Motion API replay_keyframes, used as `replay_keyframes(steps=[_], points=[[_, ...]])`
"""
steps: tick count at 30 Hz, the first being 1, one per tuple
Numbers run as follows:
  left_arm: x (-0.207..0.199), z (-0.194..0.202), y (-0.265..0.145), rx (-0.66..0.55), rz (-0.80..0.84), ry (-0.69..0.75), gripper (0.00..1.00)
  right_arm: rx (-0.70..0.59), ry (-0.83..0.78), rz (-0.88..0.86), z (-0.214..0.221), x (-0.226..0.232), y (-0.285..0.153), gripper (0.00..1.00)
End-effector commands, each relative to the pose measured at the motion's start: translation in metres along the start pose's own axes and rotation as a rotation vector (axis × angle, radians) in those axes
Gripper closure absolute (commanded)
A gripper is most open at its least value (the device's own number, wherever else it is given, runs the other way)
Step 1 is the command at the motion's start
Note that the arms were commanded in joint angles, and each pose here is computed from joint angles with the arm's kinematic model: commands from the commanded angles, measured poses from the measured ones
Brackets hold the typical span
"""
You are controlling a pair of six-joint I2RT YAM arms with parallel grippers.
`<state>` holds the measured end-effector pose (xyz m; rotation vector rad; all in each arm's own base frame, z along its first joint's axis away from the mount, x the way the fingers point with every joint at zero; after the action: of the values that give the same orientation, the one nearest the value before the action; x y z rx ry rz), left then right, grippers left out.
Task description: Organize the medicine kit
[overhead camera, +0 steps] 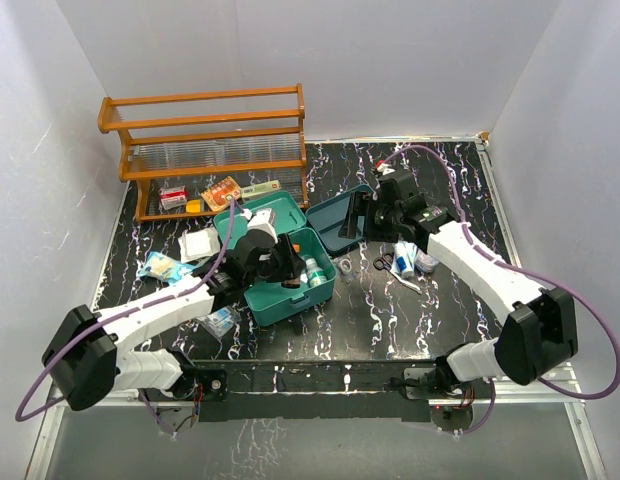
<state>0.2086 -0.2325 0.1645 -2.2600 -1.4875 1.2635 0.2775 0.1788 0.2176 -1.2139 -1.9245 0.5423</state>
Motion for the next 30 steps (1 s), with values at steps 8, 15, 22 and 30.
replay_keyframes(steps=[8,15,22,30], points=[[-0.012,0.000,0.000,0.146,-0.159,-0.169,0.65,-0.165,-0.029,0.003,-0.006,-0.002,-0.032,0.25],[-0.008,0.010,0.011,0.196,-0.309,-0.343,0.66,-0.226,-0.031,-0.001,0.006,-0.006,-0.054,0.25],[-0.008,0.021,0.018,0.242,-0.383,-0.503,0.65,-0.299,-0.042,-0.021,0.018,-0.009,-0.073,0.24],[-0.005,0.033,0.040,0.289,-0.450,-0.532,0.62,-0.355,-0.061,-0.031,0.020,-0.008,-0.089,0.23]])
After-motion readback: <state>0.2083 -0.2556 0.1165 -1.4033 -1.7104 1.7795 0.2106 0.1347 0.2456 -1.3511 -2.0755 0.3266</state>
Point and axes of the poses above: each gripper's point midway between its finger pads, its own y axis out along the fingers, its own x axis along the line the jaws close on, z = x × y, the point moved 6 cm from there along -y, back along the fingers, and after that the axes turned 5 degrees about -y, right-handed, at the moved point
